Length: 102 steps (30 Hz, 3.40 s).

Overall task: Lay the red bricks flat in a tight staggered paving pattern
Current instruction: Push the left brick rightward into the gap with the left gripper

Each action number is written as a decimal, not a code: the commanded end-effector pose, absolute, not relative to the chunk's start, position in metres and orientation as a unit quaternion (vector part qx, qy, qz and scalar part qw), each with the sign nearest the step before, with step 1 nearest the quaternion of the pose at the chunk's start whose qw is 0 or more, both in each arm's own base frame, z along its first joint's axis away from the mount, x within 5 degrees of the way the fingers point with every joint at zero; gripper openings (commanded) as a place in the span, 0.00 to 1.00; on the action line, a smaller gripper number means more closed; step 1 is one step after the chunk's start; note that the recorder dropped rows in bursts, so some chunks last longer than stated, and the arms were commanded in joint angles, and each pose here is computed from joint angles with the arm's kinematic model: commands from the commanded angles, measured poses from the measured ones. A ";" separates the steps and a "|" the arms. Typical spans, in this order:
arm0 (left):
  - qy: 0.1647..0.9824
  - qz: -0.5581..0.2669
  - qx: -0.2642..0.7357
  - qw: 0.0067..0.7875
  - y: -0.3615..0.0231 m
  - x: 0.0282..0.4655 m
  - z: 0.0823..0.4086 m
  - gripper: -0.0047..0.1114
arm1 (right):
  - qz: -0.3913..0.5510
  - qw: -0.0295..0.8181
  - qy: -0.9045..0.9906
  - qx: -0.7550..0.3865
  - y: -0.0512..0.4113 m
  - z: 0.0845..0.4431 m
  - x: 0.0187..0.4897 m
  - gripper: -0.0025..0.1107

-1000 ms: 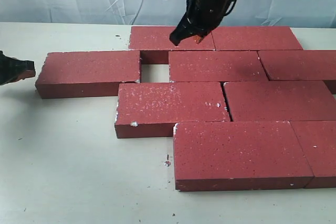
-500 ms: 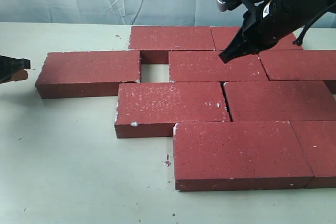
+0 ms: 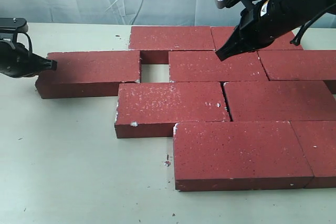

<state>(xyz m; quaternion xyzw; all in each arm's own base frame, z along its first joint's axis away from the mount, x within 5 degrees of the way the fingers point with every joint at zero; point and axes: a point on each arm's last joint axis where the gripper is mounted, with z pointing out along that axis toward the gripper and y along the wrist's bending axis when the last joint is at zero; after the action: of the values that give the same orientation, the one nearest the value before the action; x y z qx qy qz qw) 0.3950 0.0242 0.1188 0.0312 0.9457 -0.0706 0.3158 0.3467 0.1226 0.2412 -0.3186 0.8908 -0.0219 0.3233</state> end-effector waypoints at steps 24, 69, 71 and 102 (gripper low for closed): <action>0.941 -0.089 0.086 0.314 -0.018 0.398 0.120 0.04 | -0.020 0.339 0.885 -0.317 0.122 0.243 0.347 0.01; 0.927 -0.157 0.182 0.288 -0.034 0.399 0.119 0.04 | -0.022 0.337 0.885 -0.321 0.124 0.234 0.351 0.01; 0.922 -0.161 0.199 0.289 -0.044 0.398 0.119 0.04 | -0.022 0.337 0.885 -0.321 0.124 0.234 0.351 0.01; 0.929 -0.134 0.184 0.291 -0.018 0.400 0.118 0.04 | -0.022 0.337 0.885 -0.321 0.124 0.234 0.351 0.01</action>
<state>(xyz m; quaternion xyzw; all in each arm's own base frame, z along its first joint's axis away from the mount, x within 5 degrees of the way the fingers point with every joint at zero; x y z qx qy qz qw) 0.3995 -0.0189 0.1132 0.1831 0.9308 -0.1354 0.2860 0.3512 0.1247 0.2351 -0.3185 0.8863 -0.0199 0.3355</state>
